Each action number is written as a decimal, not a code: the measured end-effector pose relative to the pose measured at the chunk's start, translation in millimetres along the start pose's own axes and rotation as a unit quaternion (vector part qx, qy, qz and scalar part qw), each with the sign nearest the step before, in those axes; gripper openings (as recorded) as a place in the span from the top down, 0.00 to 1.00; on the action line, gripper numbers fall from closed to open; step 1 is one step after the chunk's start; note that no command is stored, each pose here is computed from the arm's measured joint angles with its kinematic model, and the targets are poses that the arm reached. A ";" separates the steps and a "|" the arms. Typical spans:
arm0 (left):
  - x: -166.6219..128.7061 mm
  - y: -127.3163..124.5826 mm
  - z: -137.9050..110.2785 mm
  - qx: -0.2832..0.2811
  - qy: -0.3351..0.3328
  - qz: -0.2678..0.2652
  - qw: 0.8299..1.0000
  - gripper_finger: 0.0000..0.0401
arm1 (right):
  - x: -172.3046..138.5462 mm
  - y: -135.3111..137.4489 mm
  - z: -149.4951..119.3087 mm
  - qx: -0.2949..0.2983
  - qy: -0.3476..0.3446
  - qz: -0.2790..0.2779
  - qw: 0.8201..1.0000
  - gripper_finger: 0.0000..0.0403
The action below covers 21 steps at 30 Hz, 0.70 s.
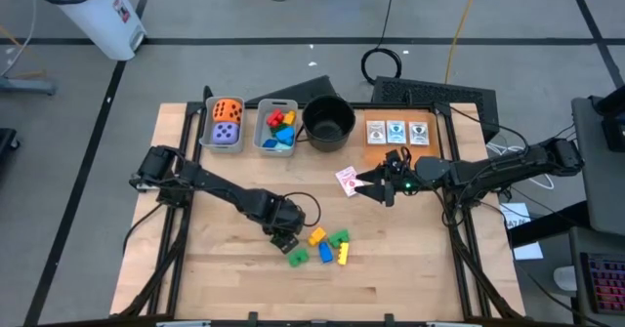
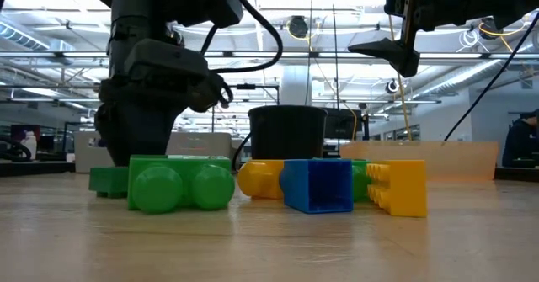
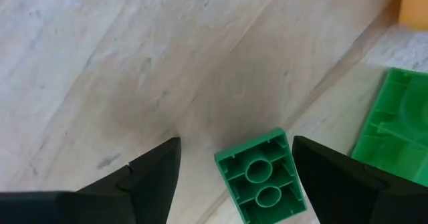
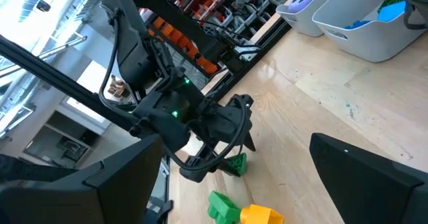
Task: Pick & Place Toys
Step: Put the green game piece into the right gray bin
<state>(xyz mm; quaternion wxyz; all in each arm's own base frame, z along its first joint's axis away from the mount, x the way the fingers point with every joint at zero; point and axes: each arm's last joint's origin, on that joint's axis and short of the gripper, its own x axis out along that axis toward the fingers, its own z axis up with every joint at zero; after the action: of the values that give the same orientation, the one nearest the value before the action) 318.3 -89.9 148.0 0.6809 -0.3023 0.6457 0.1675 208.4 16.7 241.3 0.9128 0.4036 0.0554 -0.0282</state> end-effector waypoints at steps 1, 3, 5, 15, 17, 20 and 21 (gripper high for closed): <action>0.0 -0.1 -0.7 -0.005 0.001 0.001 1.000 0.27 | 0.0 -0.1 -0.1 0.000 0.000 0.000 1.000 0.07; -0.1 -0.2 -1.8 -0.021 0.004 0.004 1.000 0.28 | 0.0 0.0 0.0 0.000 0.000 0.000 1.000 0.07; -0.1 0.4 -2.8 -0.038 0.011 0.005 0.999 0.31 | 0.0 0.0 0.0 0.000 0.000 0.000 1.000 0.07; -0.4 -0.6 -4.4 -0.048 0.036 -0.010 0.998 0.59 | 0.0 0.0 0.0 0.003 0.000 0.000 1.000 0.07; -0.6 -0.7 -4.5 -0.049 0.038 -0.012 0.998 0.63 | 0.0 0.0 0.0 0.003 0.000 0.000 1.000 0.07; -1.1 0.3 -3.0 -0.052 0.044 -0.017 0.998 0.66 | 0.0 -0.1 -0.1 0.003 0.000 0.000 1.000 0.07; -1.2 0.5 -2.7 -0.053 0.047 -0.019 0.997 0.66 | 0.0 -0.1 -0.1 0.003 0.000 0.000 1.000 0.07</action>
<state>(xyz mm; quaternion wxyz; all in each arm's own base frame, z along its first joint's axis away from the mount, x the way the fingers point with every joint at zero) 315.8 -91.1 149.1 0.6360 -0.3575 0.6614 0.1740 208.4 16.7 241.2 0.9114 0.4067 0.0554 -0.0282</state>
